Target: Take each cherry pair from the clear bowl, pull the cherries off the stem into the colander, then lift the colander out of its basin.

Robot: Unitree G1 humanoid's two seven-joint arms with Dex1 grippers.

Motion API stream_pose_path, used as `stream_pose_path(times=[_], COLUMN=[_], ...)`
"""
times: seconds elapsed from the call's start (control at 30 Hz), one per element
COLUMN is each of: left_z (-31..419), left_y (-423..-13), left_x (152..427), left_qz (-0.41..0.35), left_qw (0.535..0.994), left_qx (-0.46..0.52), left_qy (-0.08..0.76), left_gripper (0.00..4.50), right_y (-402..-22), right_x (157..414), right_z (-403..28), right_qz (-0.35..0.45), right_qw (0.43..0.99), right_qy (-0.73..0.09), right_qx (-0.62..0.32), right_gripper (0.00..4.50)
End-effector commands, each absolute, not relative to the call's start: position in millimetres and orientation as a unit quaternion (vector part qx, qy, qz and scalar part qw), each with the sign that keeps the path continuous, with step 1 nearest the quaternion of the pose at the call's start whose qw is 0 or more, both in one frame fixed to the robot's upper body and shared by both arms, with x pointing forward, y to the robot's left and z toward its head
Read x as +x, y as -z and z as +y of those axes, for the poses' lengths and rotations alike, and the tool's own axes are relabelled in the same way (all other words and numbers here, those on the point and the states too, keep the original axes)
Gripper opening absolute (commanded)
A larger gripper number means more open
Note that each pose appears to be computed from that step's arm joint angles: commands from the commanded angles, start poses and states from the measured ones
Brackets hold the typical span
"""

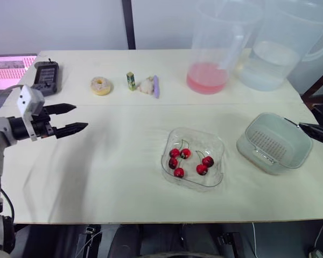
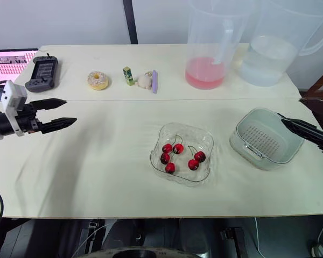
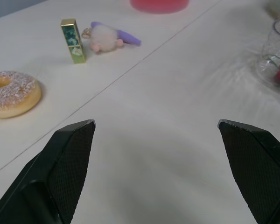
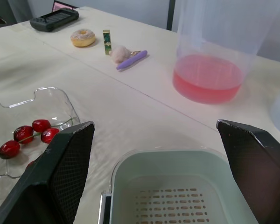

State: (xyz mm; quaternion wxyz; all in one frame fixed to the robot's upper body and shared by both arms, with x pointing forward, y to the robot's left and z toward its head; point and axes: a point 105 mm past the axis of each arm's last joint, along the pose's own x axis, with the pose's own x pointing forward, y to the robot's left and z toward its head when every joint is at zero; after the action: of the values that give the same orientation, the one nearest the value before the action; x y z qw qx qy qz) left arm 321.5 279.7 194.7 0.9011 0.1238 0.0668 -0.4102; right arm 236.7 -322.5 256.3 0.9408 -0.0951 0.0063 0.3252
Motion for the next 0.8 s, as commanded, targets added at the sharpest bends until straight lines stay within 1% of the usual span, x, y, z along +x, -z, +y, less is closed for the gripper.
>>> stream_pose_path(times=[0.03,0.1,0.17,0.53,0.8], left_z=[284.1,287.5,290.2,274.8,269.3], left_y=[-208.0,-207.4,-203.2,-195.5,-192.7], left_x=[319.1,322.4,325.5,312.3,308.8], left_qz=[0.043,0.039,0.041,0.054,0.058], left_qw=[0.905,0.915,0.920,0.903,0.900], left_qx=[0.134,0.131,0.156,0.137,0.137], left_qy=[0.401,0.381,0.358,0.403,0.410], left_gripper=[4.43,4.43,4.43,4.43,4.43], right_y=[-266.3,-264.8,-262.4,-245.3,-238.4], right_x=[235.2,235.3,235.9,247.2,253.4], right_z=[-321.6,-323.2,-323.0,-298.1,-294.5], right_qz=[-0.010,-0.010,-0.009,0.010,0.014], right_qw=[0.940,0.940,0.940,0.921,0.914], right_qy=[-0.325,-0.324,-0.326,-0.376,-0.392], right_qx=[-0.108,-0.106,-0.104,-0.103,-0.107], right_gripper=[4.50,4.50,4.50,4.50,4.50])
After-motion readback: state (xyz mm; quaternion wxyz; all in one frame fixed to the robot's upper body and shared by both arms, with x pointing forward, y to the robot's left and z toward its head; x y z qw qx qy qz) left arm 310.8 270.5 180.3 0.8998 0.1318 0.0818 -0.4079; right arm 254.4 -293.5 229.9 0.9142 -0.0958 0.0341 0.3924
